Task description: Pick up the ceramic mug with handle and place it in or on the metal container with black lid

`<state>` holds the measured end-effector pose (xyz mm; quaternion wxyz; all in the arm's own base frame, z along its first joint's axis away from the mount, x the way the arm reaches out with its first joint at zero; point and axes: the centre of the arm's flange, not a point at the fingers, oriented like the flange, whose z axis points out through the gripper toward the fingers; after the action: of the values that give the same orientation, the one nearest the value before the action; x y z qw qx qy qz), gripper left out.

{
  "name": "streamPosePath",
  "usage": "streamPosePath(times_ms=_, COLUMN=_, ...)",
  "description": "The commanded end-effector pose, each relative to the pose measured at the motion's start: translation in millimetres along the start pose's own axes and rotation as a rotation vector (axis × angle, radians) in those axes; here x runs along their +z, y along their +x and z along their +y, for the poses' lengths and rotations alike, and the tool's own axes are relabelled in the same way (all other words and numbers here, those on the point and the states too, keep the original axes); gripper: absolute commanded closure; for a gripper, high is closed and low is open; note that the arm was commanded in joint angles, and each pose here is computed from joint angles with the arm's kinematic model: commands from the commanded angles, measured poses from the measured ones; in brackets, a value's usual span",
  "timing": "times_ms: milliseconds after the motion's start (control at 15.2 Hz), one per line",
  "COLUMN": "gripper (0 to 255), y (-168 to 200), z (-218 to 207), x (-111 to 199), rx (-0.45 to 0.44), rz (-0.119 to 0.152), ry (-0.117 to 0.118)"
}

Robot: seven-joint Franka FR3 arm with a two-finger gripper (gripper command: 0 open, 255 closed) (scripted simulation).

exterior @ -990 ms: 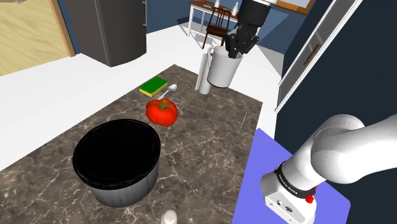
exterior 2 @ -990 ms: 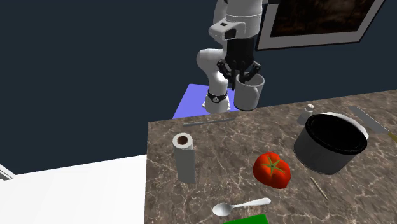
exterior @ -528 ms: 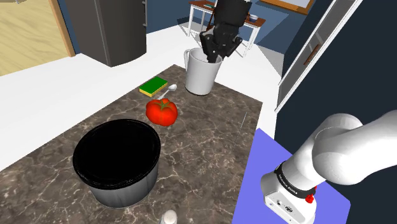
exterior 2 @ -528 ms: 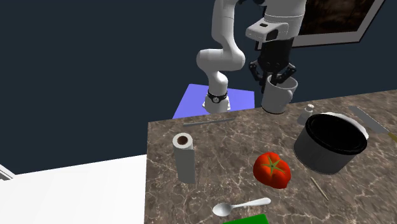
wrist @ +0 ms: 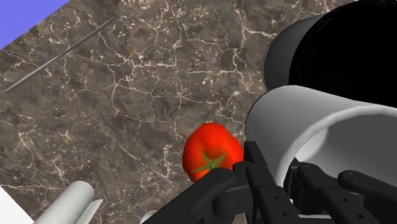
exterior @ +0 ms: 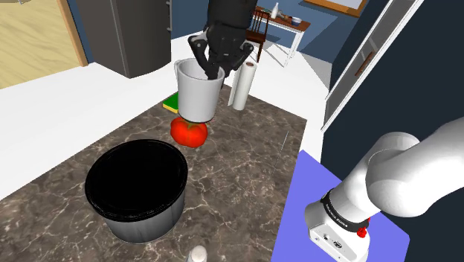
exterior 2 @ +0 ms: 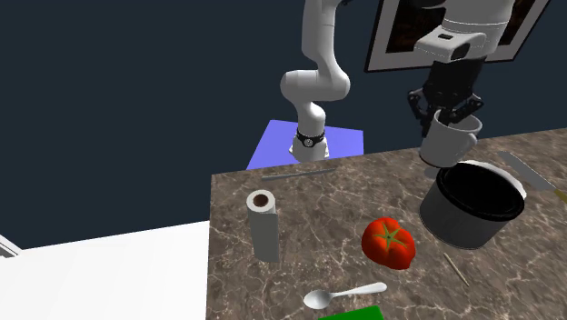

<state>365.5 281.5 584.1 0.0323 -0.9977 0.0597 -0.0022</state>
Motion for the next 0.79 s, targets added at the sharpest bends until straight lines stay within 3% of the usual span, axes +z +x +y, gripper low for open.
streamPosePath(times_ms=0, gripper=255, y=-8.6, z=-26.9, x=-1.1, rx=0.001, rz=0.000, ry=0.001)
streamPosePath(times_ms=594, gripper=255, y=-25.5, z=-144.5, x=0.1, rx=0.001, rz=0.000, ry=0.001)
streamPosePath(times_ms=726, gripper=255, y=-25.7, z=-145.5, x=5.4, rx=0.001, rz=0.000, ry=0.001)
